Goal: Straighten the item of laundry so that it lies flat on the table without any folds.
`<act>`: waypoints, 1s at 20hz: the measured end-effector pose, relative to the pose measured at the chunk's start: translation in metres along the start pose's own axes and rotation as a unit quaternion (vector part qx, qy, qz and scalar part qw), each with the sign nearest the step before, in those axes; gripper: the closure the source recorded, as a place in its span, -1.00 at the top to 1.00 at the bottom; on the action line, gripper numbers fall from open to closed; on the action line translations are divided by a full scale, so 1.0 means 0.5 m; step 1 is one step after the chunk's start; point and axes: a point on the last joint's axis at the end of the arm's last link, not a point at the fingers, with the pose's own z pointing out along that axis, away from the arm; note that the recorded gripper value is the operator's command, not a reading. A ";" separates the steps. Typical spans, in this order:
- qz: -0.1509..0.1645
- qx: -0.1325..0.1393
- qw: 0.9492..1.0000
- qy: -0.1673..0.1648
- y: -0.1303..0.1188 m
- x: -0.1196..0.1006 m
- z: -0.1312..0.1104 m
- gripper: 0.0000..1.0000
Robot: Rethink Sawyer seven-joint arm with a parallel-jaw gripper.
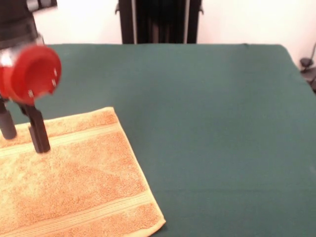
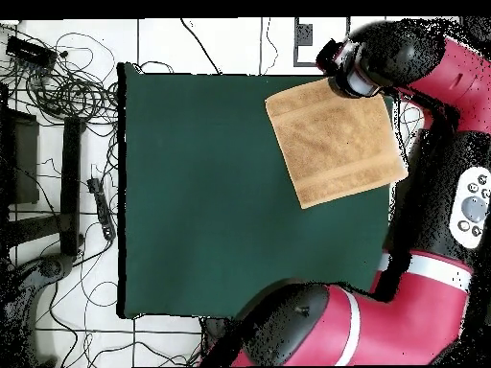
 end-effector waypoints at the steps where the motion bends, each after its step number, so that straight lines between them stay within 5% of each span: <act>1: -0.001 -0.001 1.000 -0.004 0.003 -0.004 -0.016 1.00; 9: -0.004 -0.003 1.000 -0.019 0.012 -0.013 -0.084 1.00; 20: 0.000 0.004 1.000 -0.006 -0.012 0.000 -0.050 1.00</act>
